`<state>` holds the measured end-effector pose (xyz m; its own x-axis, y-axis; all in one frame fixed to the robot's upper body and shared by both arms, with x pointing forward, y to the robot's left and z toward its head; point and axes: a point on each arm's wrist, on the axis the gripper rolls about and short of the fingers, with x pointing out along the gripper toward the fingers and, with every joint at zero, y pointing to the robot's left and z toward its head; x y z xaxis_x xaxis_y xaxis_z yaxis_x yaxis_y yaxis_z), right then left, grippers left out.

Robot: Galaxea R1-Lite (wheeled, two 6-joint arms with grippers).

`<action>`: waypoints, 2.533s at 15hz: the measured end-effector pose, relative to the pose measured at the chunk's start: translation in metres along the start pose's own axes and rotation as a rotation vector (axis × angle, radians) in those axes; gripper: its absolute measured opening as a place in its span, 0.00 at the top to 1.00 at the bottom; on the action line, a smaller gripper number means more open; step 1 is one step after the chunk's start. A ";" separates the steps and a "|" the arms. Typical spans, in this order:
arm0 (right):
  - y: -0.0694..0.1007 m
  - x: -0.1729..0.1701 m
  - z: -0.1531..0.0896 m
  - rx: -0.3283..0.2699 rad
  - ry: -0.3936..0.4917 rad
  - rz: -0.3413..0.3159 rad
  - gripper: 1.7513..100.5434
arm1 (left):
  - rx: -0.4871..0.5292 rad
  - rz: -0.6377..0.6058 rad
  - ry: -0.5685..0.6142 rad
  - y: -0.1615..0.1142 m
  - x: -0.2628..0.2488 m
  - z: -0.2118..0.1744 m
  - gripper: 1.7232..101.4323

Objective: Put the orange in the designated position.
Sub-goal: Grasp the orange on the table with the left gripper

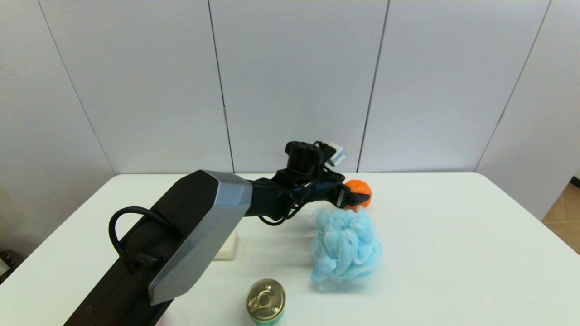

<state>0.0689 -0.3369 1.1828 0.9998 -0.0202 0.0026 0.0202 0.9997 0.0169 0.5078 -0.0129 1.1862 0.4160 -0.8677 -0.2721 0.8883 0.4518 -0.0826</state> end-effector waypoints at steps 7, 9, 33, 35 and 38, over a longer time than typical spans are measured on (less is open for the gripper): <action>0.000 0.000 0.000 0.000 0.000 0.001 0.03 | -0.003 -0.009 -0.026 -0.003 0.008 -0.004 0.04; 0.000 0.000 0.000 0.000 0.000 0.000 0.03 | -0.004 -0.010 -0.024 -0.003 0.009 -0.007 0.04; 0.000 0.000 0.000 0.000 0.000 0.000 0.03 | -0.015 -0.019 -0.022 -0.005 0.019 -0.023 0.04; 0.000 0.000 0.000 0.000 0.000 0.000 0.03 | -0.007 -0.017 -0.035 -0.004 0.019 -0.022 0.13; 0.000 0.000 0.000 0.000 0.000 0.000 0.03 | -0.009 -0.016 -0.036 -0.004 0.019 -0.022 0.31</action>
<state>0.0690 -0.3369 1.1827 0.9998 -0.0202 0.0021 0.0202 0.9997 0.0168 0.5080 -0.0265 1.1605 0.4086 -0.8818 -0.2357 0.8932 0.4394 -0.0954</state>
